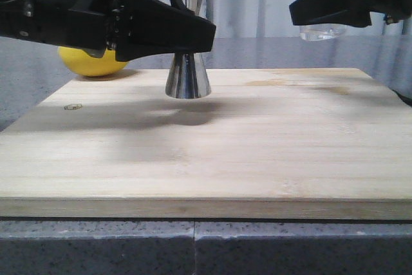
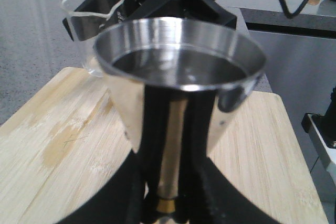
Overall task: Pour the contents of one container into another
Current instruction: 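Tilt the beaker upright and move it away from the jigger with the right gripper, then lower the glass beaker onto the board with the right gripper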
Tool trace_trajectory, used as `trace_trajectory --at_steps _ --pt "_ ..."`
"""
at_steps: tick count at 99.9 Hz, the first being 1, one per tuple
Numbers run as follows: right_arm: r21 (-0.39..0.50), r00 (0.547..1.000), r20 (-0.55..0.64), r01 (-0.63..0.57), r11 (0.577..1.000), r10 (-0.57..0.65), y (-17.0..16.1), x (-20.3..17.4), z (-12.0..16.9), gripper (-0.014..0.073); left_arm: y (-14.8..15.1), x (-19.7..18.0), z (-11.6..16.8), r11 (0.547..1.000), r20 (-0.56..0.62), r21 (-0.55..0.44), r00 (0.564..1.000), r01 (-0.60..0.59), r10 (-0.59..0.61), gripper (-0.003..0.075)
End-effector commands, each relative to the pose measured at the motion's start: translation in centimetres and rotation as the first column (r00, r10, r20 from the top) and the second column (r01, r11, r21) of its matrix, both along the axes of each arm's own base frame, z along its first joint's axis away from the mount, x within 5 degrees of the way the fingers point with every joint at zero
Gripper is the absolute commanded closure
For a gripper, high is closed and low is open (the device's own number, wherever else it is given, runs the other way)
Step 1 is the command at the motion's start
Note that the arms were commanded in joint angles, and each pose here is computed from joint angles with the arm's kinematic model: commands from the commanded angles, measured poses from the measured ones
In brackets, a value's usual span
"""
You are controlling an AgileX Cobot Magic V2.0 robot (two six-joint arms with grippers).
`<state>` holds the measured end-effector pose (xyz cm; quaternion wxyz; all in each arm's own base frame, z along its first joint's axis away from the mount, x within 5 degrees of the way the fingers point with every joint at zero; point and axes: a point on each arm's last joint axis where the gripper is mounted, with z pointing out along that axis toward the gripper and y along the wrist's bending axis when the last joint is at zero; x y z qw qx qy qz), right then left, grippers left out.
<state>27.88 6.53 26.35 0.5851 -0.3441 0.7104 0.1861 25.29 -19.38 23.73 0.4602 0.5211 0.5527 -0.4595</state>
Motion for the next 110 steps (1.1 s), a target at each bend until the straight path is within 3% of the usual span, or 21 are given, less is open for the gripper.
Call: trace_trajectory --at_steps 1,28,51,110 --pt "0.070 0.996 0.088 -0.007 0.998 0.001 -0.1 0.4 1.5 0.0411 -0.2 -0.7 3.1 0.988 0.036 -0.145 0.998 0.055 -0.050 0.0739" --pt "0.062 0.996 0.094 -0.007 0.998 0.001 -0.3 1.8 -0.5 0.0411 -0.2 -0.7 3.1 0.988 0.036 -0.143 0.998 0.053 -0.048 0.0739" --pt "0.115 0.995 0.104 -0.004 0.993 -0.008 -1.2 2.8 -1.8 0.0411 -0.2 -0.7 3.1 0.989 0.036 -0.141 0.998 0.050 -0.045 0.0739" --pt "0.148 0.994 0.103 -0.048 0.988 0.033 -1.9 3.8 -4.5 0.0411 -0.2 -0.6 3.0 0.990 0.036 -0.135 0.999 0.043 -0.039 0.0739"
